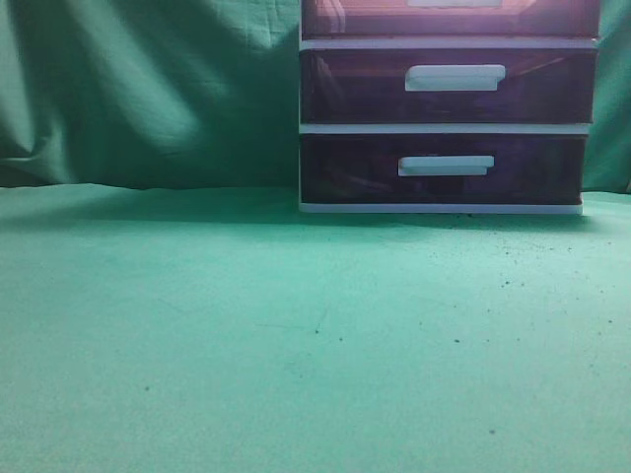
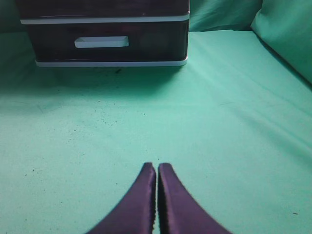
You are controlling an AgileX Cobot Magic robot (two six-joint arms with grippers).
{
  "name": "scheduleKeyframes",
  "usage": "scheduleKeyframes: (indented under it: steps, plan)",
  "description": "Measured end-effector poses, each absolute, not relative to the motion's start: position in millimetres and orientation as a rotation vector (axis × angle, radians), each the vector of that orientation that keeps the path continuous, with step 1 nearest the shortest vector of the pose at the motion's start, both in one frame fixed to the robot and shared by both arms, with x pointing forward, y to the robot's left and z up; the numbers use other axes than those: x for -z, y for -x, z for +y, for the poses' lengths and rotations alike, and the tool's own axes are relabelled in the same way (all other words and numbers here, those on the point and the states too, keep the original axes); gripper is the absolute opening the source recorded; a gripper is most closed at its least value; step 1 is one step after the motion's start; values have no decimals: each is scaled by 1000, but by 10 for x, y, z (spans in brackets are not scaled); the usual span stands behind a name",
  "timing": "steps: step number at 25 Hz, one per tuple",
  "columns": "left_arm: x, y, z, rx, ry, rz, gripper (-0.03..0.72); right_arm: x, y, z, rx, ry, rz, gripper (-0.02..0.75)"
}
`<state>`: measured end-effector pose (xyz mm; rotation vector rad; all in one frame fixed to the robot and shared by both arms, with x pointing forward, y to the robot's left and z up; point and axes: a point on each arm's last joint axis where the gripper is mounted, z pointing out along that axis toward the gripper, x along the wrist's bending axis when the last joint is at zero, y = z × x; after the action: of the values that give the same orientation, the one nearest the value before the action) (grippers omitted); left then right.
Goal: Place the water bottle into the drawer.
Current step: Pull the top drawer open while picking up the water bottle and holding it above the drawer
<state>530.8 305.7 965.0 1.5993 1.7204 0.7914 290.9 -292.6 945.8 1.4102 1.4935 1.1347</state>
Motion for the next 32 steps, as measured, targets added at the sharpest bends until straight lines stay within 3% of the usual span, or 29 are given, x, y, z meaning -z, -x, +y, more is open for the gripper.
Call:
scheduleKeyframes:
  steps: [7,11,15,24,32]
  plan:
    - [-9675,-5291,3059,-791,-1625,1721,278,-9458,-2909,-2926,-1135,-1410,1494,0]
    - [-9802,-5191,3066,-794,-1631,1735,283,-9458,-2909,-2926,-1135,-1410,1494,0]
    - [-10155,-5027,2976,-845,-1596,1645,283,-9458,-2909,-2926,-1135,-1410,1494,0]
    - [-11020,-4544,2326,-744,-1739,1360,283,-9484,-2916,-2924,-1160,-1398,1467,0]
    - [-11345,-4083,2071,-655,-1823,1150,283,-9923,-2935,-2966,-1517,-1205,1003,0]
